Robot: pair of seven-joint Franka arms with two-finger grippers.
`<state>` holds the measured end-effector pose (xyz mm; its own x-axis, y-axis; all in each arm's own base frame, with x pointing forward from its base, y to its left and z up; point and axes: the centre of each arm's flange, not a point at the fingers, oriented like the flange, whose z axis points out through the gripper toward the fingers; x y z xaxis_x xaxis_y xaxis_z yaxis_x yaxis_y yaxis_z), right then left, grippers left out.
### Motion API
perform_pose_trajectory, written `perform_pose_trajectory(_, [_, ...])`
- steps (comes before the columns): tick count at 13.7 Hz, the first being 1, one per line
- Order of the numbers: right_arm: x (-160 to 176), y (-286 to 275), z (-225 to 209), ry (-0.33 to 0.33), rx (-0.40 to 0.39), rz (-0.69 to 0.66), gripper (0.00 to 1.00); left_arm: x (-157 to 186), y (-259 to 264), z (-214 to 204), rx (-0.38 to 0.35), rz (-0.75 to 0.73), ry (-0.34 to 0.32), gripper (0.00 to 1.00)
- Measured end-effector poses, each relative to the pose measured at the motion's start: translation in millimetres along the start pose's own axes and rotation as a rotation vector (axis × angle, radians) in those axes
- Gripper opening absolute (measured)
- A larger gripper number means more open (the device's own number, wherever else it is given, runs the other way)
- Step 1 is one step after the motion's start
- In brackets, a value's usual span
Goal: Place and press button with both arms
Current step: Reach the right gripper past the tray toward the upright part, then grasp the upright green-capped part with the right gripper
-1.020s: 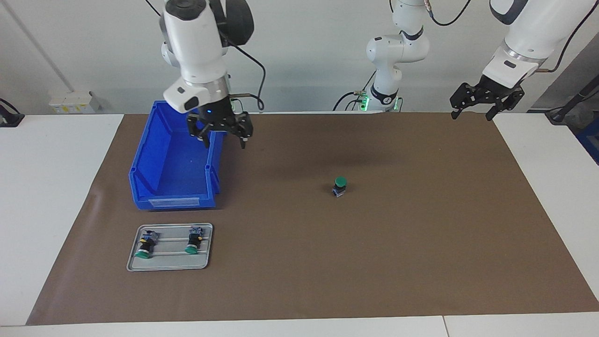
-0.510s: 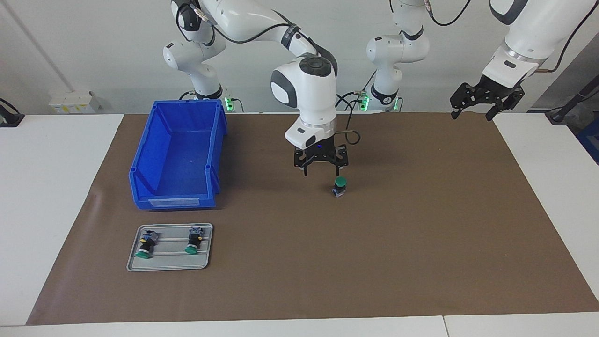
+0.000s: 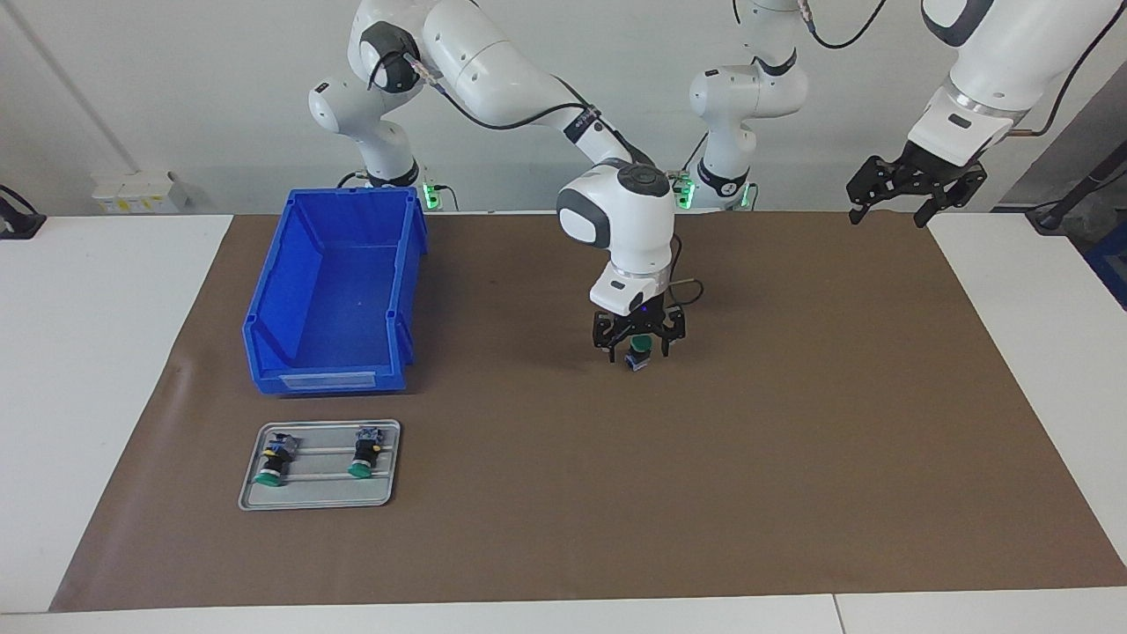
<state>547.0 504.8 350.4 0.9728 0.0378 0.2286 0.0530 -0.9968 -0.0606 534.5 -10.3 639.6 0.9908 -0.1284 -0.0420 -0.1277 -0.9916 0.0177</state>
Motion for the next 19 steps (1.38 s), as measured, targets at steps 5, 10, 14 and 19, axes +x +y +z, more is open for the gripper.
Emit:
perform_pose_trajectory(5, [-18.4,-13.8,5.2,-0.018,-0.006,-0.030,1.00,0.0,0.0,0.0,0.000,0.000,0.000,1.00])
perform_pose_trajectory(10, [-33.3,-13.4,19.7,-0.047,-0.028,-0.044,0.96,0.0,0.0,0.0,0.000,0.000,0.000,1.00])
perform_pose_trajectory(14, [-34.8,-13.1,18.8,-0.047,-0.028,-0.045,0.69,0.0,0.0,0.0,0.000,0.000,0.000,1.00])
perform_pose_trajectory(19, [-32.9,-15.6,16.0,-0.026,-0.008,-0.047,0.66,0.0,0.0,0.0,0.000,0.000,0.000,1.00])
